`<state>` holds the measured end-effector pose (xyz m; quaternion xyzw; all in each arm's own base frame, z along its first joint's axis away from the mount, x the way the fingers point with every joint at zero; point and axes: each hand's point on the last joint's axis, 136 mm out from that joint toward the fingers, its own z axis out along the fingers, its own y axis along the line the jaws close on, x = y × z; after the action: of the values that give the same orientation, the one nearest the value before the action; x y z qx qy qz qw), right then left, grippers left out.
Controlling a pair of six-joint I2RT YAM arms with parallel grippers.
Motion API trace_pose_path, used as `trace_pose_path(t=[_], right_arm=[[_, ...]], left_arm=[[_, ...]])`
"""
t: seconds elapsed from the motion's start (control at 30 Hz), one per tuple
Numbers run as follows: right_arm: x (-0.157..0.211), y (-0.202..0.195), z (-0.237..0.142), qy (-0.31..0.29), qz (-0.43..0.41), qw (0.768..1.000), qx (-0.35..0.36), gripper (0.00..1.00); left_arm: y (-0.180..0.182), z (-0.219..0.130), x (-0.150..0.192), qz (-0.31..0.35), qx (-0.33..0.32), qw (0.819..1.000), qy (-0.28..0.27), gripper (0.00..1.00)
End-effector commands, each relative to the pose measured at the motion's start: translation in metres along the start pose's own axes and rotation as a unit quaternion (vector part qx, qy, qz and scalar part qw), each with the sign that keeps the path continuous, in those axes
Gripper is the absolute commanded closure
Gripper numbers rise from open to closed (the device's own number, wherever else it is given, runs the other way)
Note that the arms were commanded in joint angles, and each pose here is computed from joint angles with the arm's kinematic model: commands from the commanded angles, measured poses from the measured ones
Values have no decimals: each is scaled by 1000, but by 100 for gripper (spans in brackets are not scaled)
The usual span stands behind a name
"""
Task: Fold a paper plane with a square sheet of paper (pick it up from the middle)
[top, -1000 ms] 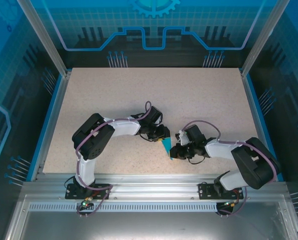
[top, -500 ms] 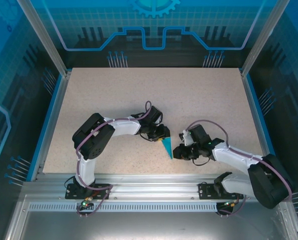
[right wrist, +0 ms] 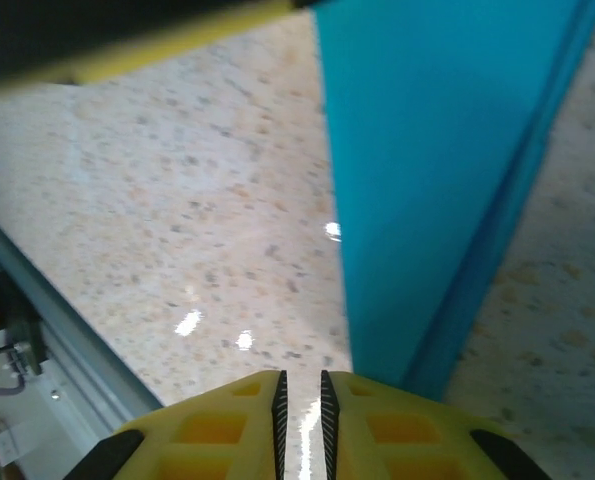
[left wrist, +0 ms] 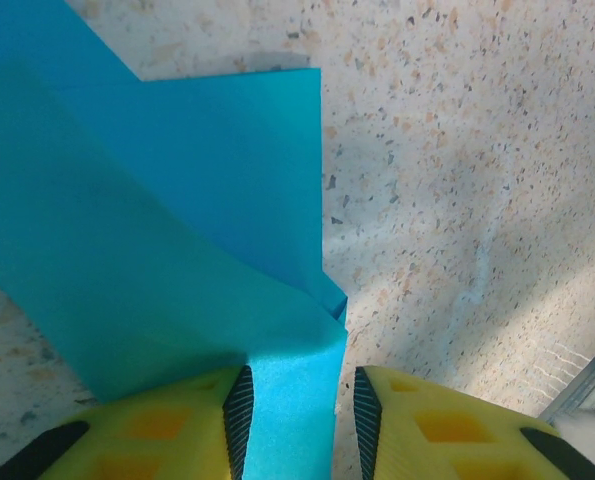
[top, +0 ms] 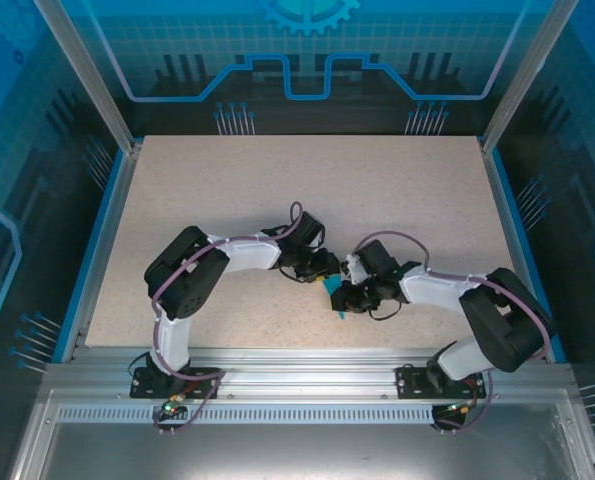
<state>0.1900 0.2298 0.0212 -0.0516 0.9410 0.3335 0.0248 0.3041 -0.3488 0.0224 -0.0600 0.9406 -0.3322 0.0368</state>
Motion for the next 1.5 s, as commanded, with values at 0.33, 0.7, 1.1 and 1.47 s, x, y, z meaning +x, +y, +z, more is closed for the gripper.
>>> trace_pose_path(t=[0.33, 0.7, 1.1, 1.47], right_arm=[[49, -32, -10, 30, 20, 998, 43, 81], [-36, -5, -37, -102, 28, 994, 18, 68], [-51, -3, -20, -103, 34, 994, -15, 64], [-46, -31, -14, -93, 45, 993, 53, 86]], left_arm=[[11, 4, -2, -2, -23, 1000, 10, 63], [2, 0, -3, -1, -8, 1000, 8, 63], [-2, -1, -3, -6, 1, 1000, 6, 62], [-5, -1, -4, -8, 7, 1000, 5, 62]])
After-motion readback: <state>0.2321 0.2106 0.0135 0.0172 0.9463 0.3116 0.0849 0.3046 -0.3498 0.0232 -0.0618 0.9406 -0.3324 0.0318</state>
